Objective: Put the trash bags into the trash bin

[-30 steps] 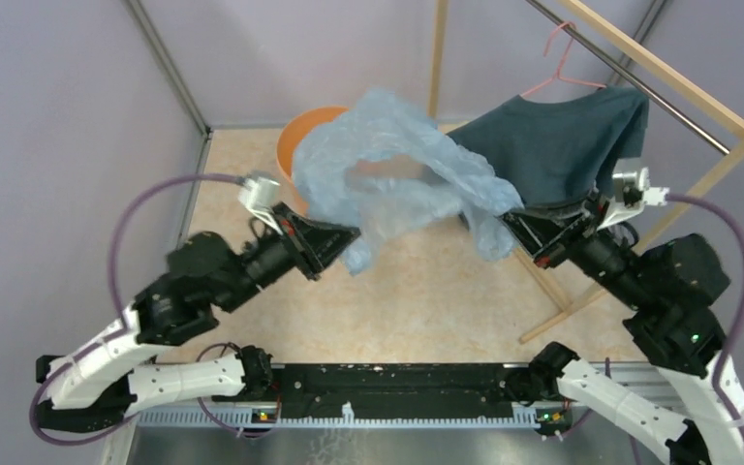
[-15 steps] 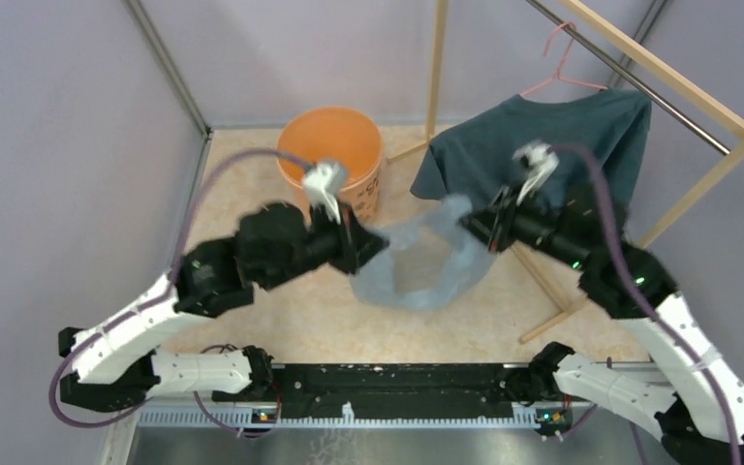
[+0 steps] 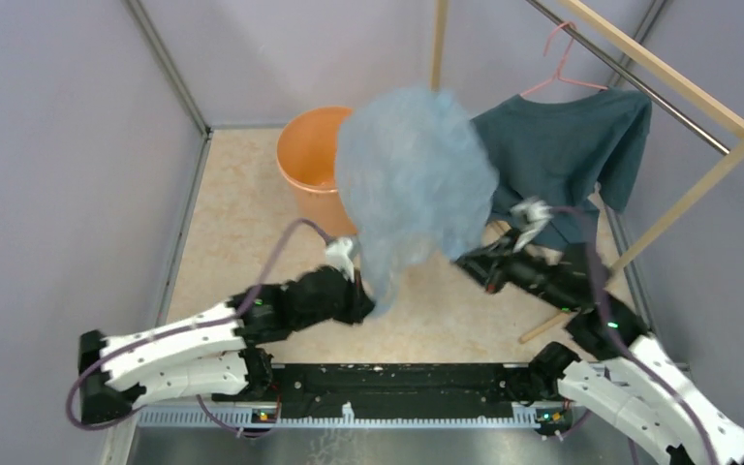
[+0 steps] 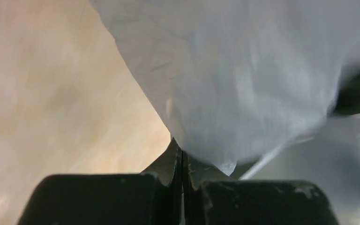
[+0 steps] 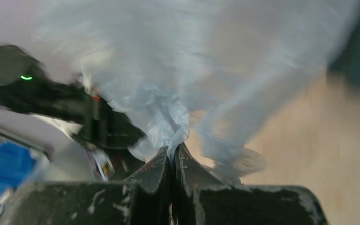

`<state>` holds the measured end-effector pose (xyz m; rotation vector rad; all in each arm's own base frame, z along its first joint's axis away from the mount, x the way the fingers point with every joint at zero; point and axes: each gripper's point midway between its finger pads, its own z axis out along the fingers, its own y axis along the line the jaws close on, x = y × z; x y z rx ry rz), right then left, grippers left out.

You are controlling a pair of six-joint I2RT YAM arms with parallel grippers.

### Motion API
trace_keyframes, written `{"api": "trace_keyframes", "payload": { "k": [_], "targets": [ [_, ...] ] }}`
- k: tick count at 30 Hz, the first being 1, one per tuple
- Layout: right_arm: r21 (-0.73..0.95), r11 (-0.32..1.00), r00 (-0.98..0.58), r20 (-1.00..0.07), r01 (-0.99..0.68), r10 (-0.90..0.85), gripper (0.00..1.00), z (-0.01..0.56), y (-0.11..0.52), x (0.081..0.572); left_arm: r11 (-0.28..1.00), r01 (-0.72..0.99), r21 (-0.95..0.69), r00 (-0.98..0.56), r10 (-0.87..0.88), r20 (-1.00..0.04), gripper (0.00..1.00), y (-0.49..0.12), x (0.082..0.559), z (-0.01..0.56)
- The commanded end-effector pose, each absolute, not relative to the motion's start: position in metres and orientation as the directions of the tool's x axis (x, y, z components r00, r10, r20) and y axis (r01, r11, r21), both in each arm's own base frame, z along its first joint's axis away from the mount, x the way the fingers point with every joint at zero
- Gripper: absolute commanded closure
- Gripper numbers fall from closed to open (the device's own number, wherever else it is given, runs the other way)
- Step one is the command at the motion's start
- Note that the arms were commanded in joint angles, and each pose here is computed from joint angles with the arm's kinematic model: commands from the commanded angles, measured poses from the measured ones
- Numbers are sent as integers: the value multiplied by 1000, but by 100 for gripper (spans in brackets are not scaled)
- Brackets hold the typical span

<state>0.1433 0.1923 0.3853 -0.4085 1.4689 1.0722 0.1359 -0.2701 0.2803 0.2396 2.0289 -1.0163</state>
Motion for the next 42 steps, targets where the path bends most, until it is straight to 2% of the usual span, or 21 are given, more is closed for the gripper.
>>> {"api": "trace_keyframes", "payload": {
  "k": [1,3,5,6,8,11,13,15,17,19,21,23,24,25,26,28,32,36,38,42],
  "targets": [
    [669,577,-752,-645,-469,137,100,179,211,130,820,175,-546,-892,-102,-439,100,-230,90,121],
    [637,571,-690,-705,-518,160,100,204,210,137,763,239,-600,-845,-141,-516,100,-235,99,161],
    [533,614,-554,-813,-582,180,100,255,203,157,694,367,-620,-723,-206,-659,100,-240,120,237],
    [471,634,-475,-861,-613,180,100,288,201,168,670,459,-583,-627,-221,-747,100,-242,131,282],
    [358,628,-340,-928,-691,155,100,356,206,180,637,575,-513,-475,-250,-844,100,-248,144,370],
    [231,544,-166,-972,-807,167,100,463,214,171,581,702,-412,-374,-192,-908,100,-273,145,469],
    [168,486,-63,-973,-858,224,100,513,211,154,530,752,-392,-354,-177,-918,100,-284,138,502],
    [127,483,12,-962,-866,274,100,528,201,143,508,771,-384,-329,-199,-923,100,-287,137,505],
    [165,547,-2,-958,-821,286,100,497,192,153,579,711,-398,-341,-211,-916,100,-278,149,467],
    [278,621,-152,-957,-733,249,100,425,191,173,710,558,-429,-431,-194,-881,100,-261,163,387],
    [402,658,-388,-904,-637,177,100,326,198,178,807,403,-432,-586,-135,-799,100,-244,157,281],
    [508,655,-604,-791,-559,97,100,232,206,162,877,281,-391,-773,-34,-634,100,-223,126,166],
    [548,660,-688,-723,-514,65,100,189,205,151,894,224,-387,-837,-27,-547,100,-212,109,133],
    [575,655,-721,-690,-491,65,100,175,205,143,903,180,-390,-873,-36,-487,100,-202,96,114],
    [588,647,-724,-685,-485,79,100,174,204,140,899,156,-409,-885,-57,-463,100,-197,89,111],
    [550,659,-643,-755,-513,129,100,201,198,151,865,175,-471,-850,-109,-515,100,-194,94,140],
    [373,704,-418,-901,-604,119,100,288,194,185,766,365,-529,-621,-223,-751,100,-203,132,272],
    [312,631,-375,-926,-710,36,100,340,226,200,668,572,-476,-493,-184,-850,100,-255,144,369],
    [345,567,-376,-924,-748,66,100,355,238,195,617,636,-464,-475,-162,-865,100,-282,144,391],
    [472,458,-435,-880,-753,192,100,348,250,181,560,676,-478,-501,-127,-856,100,-321,144,375]
  ]
}}
